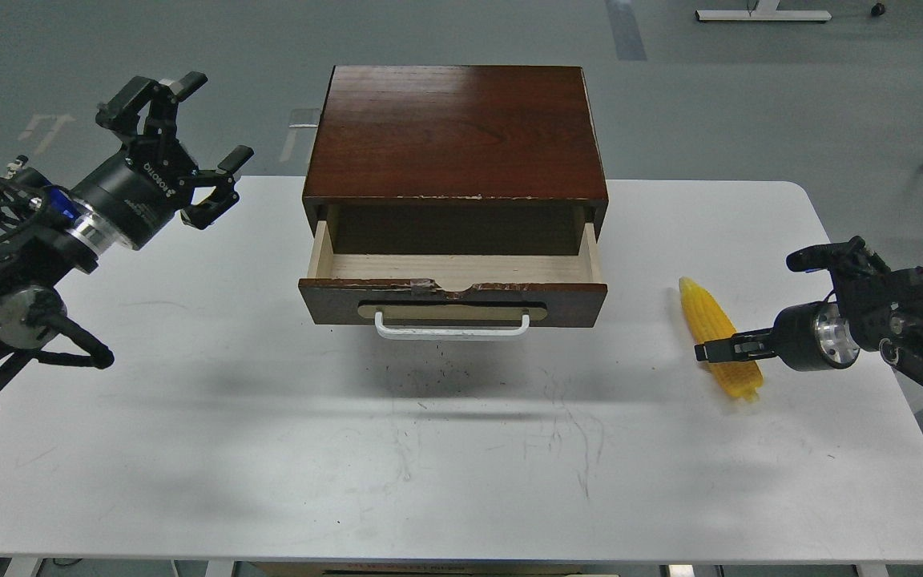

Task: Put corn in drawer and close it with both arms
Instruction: 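Lift the corn cob with the right gripper and carry it over the drawer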

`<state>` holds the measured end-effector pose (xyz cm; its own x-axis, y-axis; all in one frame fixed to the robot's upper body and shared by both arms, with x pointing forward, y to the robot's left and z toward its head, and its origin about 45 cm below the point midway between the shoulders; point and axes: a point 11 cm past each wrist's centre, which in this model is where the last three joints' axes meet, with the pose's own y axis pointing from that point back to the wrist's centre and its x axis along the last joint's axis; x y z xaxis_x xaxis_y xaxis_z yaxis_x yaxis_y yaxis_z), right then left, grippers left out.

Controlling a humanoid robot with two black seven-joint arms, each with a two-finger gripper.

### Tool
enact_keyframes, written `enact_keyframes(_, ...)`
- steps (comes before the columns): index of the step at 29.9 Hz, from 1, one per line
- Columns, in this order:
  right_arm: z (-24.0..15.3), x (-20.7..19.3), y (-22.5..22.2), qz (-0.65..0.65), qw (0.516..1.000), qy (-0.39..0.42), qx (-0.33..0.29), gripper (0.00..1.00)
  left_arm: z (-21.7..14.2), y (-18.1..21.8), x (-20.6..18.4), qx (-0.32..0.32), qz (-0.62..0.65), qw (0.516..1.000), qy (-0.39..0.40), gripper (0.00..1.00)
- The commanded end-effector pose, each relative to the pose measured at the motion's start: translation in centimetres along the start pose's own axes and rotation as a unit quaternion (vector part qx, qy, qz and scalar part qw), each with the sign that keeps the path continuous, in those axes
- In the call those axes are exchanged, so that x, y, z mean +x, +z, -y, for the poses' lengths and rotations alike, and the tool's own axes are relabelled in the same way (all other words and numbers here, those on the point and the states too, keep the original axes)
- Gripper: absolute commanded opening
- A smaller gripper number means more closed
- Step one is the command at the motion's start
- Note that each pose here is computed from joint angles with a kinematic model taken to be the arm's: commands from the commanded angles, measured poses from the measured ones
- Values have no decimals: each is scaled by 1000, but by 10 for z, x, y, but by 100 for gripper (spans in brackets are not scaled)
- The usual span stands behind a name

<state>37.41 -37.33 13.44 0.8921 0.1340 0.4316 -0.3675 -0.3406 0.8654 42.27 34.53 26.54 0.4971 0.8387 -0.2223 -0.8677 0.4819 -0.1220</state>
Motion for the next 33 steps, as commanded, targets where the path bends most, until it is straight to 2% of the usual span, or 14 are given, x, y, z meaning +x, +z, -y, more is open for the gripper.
enact_keyframes(1,-7,12,-2,-6,1000,12,1,30,-1,1,1,1,1,1000,1,98)
enact_keyframes(4,-18,29,-3,-13,999,29,-1,30,0,1,1,0,2,1000,1,98)
enact_keyframes(12,-87,104,-26,-71,991,112,5,31,1,5,2,-4,4,1000,0,98)
enact_keyframes(16,-118,146,-62,-121,981,152,25,31,1,7,2,-7,4,1000,1,98)
enact_keyframes(21,-142,172,-104,-176,967,173,56,31,1,8,2,-7,5,1000,2,98)
enact_keyframes(27,-134,184,-166,-251,952,151,85,31,1,7,2,-7,4,1000,1,98)
enact_keyframes(33,-124,185,-211,-347,927,119,78,31,1,8,3,-7,5,1000,2,98)
